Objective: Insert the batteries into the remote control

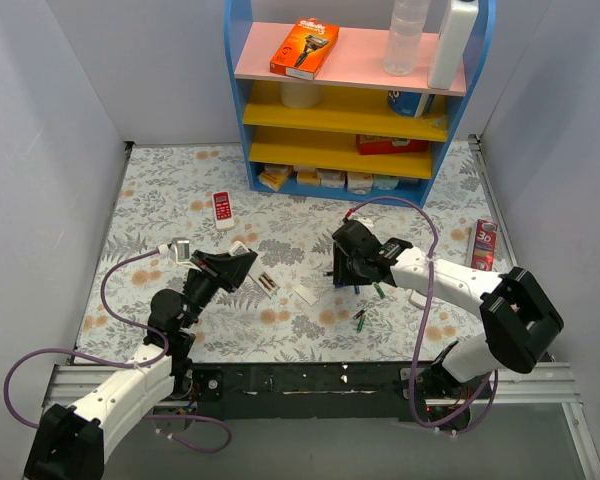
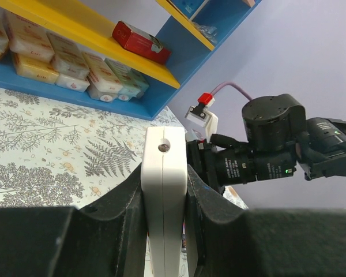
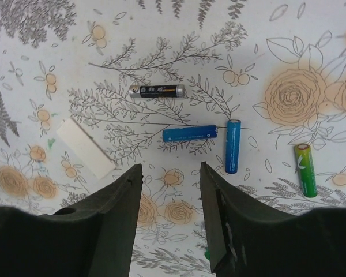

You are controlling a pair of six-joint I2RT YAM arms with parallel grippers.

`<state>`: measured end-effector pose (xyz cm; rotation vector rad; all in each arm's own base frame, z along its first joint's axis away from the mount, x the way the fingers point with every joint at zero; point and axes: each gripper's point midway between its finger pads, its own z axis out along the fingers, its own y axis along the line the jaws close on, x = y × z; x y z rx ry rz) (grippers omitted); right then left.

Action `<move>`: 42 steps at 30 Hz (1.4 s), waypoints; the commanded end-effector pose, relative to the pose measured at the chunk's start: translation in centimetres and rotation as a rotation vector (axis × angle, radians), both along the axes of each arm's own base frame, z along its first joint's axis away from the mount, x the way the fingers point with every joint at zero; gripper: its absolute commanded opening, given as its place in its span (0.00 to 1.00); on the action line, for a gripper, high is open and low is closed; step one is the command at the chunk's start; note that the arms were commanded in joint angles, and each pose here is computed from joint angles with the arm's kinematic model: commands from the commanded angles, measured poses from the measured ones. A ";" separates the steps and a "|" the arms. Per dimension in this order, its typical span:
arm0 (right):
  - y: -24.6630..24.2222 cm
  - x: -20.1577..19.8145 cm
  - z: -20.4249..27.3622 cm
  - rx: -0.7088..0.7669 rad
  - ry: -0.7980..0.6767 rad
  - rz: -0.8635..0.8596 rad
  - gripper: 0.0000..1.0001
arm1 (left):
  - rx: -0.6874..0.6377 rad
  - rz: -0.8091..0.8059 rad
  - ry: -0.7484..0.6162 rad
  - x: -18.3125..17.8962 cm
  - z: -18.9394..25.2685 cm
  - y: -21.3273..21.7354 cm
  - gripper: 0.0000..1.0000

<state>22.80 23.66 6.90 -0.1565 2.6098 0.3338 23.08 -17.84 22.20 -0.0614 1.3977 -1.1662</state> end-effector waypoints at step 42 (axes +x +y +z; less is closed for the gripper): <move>-0.3 3.7 -1.1 -0.141 -0.066 -0.351 0.49 | 0.036 0.014 0.070 -0.7 -4.2 0.4 0.00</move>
